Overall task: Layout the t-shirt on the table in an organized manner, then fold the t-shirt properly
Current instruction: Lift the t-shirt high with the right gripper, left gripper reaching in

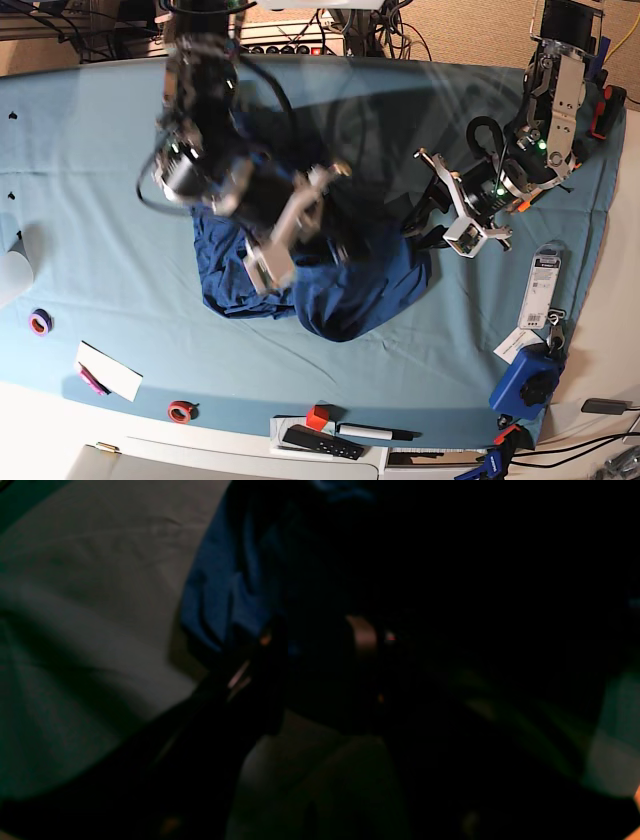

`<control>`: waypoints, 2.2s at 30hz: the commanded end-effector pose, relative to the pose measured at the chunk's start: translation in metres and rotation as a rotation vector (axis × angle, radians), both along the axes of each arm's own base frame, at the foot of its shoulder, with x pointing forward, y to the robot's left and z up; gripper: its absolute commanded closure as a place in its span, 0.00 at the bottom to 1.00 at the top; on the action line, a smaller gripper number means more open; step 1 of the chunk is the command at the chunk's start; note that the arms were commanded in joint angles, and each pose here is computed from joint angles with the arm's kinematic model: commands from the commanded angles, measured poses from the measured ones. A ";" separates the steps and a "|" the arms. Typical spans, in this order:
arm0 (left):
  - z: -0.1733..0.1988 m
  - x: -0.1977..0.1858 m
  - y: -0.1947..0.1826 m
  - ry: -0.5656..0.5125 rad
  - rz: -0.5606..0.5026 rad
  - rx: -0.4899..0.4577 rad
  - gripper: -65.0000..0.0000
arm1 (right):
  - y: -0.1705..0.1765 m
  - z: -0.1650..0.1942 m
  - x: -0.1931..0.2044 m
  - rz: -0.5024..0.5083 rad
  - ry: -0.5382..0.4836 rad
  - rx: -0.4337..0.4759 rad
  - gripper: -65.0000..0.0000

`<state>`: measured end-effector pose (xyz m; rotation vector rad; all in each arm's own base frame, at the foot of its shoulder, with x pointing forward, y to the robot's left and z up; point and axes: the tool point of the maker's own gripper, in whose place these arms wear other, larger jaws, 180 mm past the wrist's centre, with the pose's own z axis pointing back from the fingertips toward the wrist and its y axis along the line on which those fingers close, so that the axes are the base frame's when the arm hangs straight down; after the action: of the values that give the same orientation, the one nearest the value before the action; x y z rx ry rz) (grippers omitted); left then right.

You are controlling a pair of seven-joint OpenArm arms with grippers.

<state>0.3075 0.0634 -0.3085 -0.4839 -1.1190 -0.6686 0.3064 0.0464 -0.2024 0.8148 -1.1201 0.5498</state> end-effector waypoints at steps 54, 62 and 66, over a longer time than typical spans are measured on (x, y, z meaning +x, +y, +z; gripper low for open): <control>0.036 0.000 -0.234 0.094 -0.399 -0.495 1.00 | -0.084 0.150 0.150 -0.615 -0.421 -0.023 1.00; 0.022 0.013 -0.233 0.033 -0.330 -0.400 1.00 | -0.085 0.151 0.150 -0.621 -0.427 -0.030 1.00; 0.022 0.012 -0.234 0.016 -0.335 -0.384 1.00 | -0.085 0.152 0.150 -0.621 -0.427 -0.031 1.00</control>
<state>0.3129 -0.1652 -0.3108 -0.9814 -1.1020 -0.7412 0.4574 -0.0408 -0.0792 0.2687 -1.5768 0.2134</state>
